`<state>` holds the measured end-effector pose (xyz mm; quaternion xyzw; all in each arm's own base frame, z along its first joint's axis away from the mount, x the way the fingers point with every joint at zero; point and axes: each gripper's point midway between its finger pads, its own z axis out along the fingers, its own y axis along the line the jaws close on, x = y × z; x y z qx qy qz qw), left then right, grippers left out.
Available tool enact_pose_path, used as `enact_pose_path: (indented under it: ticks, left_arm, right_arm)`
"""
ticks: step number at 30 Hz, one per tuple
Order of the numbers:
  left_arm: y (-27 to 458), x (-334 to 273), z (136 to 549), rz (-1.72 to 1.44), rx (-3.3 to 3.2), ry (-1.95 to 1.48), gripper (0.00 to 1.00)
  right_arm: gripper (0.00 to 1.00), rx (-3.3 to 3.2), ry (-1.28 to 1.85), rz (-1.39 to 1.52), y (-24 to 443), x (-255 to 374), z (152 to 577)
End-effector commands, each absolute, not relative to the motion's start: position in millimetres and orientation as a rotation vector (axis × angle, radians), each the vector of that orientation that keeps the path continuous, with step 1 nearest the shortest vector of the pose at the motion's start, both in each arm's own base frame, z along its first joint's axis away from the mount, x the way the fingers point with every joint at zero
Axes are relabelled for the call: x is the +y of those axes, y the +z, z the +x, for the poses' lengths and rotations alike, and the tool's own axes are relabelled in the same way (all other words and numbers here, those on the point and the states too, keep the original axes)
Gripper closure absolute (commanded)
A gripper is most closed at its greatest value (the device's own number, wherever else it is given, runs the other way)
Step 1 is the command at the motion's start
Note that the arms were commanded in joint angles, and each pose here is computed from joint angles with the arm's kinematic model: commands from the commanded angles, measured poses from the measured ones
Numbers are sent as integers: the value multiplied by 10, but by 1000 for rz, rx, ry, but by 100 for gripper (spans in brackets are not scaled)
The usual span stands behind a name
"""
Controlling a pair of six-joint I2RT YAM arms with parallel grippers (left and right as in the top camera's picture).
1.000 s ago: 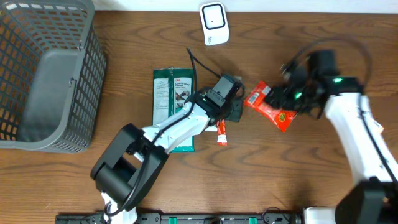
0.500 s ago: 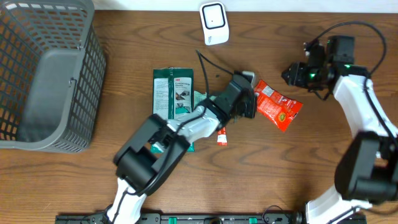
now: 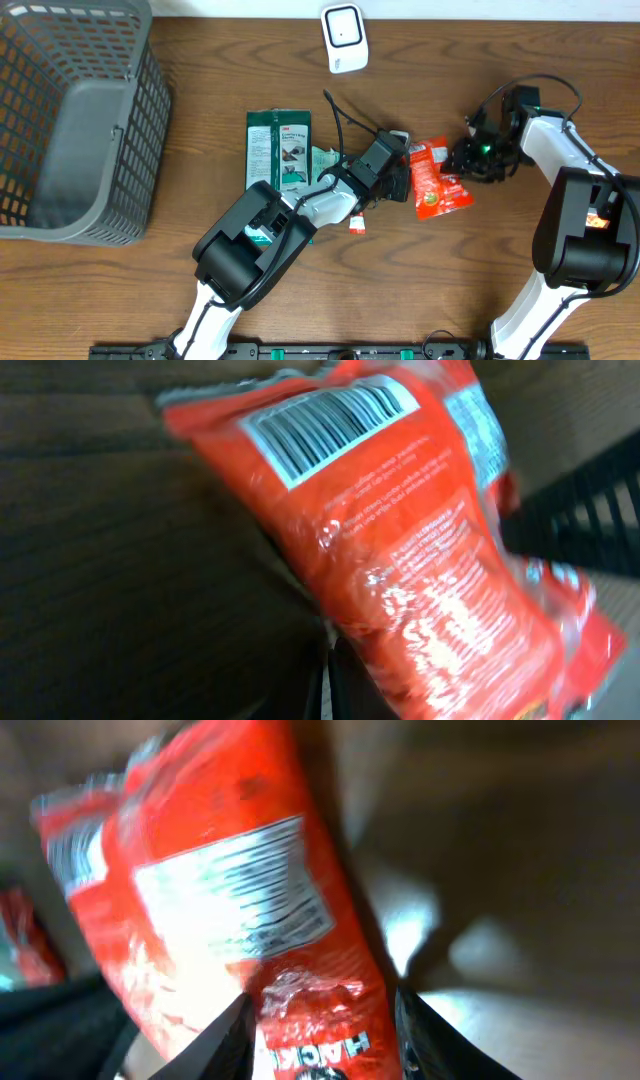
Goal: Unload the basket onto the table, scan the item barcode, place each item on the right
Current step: 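Release the red bag with the right gripper and lift it away, then lower the right gripper onto the red bag's right end and close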
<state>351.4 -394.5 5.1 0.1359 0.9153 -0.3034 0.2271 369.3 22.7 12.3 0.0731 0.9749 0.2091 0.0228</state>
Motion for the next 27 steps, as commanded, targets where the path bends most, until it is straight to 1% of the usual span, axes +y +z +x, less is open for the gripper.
enact_pose_path:
  ticks: [1, 5, 9, 12, 16, 18, 24, 27]
  left_arm:
    - [6, -3903, 3521, 382, 2532, -813, 92]
    - [11, -3866, 3484, 383, 2556, -799, 92]
    - [-29, -3803, 3427, 408, 2591, -765, 92]
    - [-96, -3739, 3368, 427, 2630, -732, 92]
    - [-97, -3707, 3358, 444, 2638, -719, 92]
    - [27, -3745, 3369, 496, 2609, -769, 92]
    - [708, -3827, 3575, 496, 2507, -1021, 93]
    - [855, -3824, 3682, 488, 2471, -1084, 93]
  right_arm:
    - [59, 3040, 752, 152, 169, 406, 3580]
    - [54, 3051, 741, 83, 165, 420, 3544]
    - [49, 3007, 727, 107, 164, 309, 3643]
    - [43, 2955, 725, 113, 174, 199, 3742]
    - [42, 2823, 915, 11, 314, 225, 3811]
    - [43, 2790, 969, 21, 338, 201, 3817]
    - [47, 2803, 1005, 63, 177, 137, 3715]
    - [49, 2804, 1026, 68, 81, 166, 3666]
